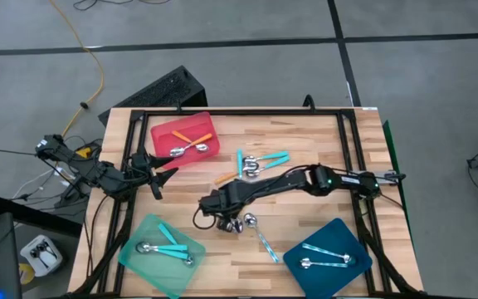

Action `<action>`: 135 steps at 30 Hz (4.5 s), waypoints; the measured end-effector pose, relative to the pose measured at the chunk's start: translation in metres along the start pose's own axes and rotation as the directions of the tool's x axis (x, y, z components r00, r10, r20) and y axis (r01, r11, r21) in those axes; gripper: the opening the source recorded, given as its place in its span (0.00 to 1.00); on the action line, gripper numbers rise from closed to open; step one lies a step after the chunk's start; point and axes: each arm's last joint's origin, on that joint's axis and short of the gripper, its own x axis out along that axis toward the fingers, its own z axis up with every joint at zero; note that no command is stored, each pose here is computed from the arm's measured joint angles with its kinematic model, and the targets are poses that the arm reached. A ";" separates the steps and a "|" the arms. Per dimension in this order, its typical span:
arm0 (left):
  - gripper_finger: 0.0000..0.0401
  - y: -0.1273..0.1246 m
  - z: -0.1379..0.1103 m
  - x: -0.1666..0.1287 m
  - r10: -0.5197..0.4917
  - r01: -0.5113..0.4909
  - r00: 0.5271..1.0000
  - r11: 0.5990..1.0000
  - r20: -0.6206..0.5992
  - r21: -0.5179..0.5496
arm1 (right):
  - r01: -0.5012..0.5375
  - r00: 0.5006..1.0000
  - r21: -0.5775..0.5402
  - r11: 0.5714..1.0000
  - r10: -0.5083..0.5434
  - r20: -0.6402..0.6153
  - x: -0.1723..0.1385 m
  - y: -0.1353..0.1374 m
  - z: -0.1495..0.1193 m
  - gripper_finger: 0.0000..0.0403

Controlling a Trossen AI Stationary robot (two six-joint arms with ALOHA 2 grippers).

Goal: Sort silverware by color (type)
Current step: Put the blue patterned spoon into the blue bin

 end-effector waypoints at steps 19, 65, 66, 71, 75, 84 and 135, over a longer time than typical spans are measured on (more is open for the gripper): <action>0.47 0.000 0.000 0.000 0.001 -0.001 1.000 1.000 -0.001 0.018 | -0.069 0.992 0.112 0.991 0.056 0.112 0.010 -0.008 0.017 0.50; 0.47 0.000 0.000 0.000 0.001 -0.001 1.000 1.000 0.000 0.004 | -0.063 0.977 0.186 0.981 0.023 0.210 0.017 0.001 0.019 0.39; 0.47 0.000 0.000 0.000 0.001 -0.001 1.000 1.000 0.000 0.004 | -0.063 0.977 0.182 0.981 0.024 0.210 0.017 0.001 0.019 0.38; 0.47 0.000 0.000 0.000 0.001 -0.001 1.000 1.000 0.000 0.004 | -0.060 0.977 0.159 0.985 0.025 0.210 0.017 0.002 0.018 0.30; 0.47 0.000 0.000 0.000 0.001 -0.001 1.000 1.000 0.000 0.003 | -0.064 0.978 0.155 0.986 0.031 0.205 0.023 0.003 0.019 0.24; 0.47 0.000 0.000 0.000 0.001 -0.001 1.000 1.000 0.000 -0.002 | -0.086 0.983 0.142 0.986 0.061 0.170 0.039 0.007 0.018 0.16; 0.47 0.000 0.000 0.000 0.001 -0.001 1.000 1.000 0.000 0.009 | 0.023 0.962 -0.162 0.986 0.022 0.272 -0.063 -0.007 0.021 0.11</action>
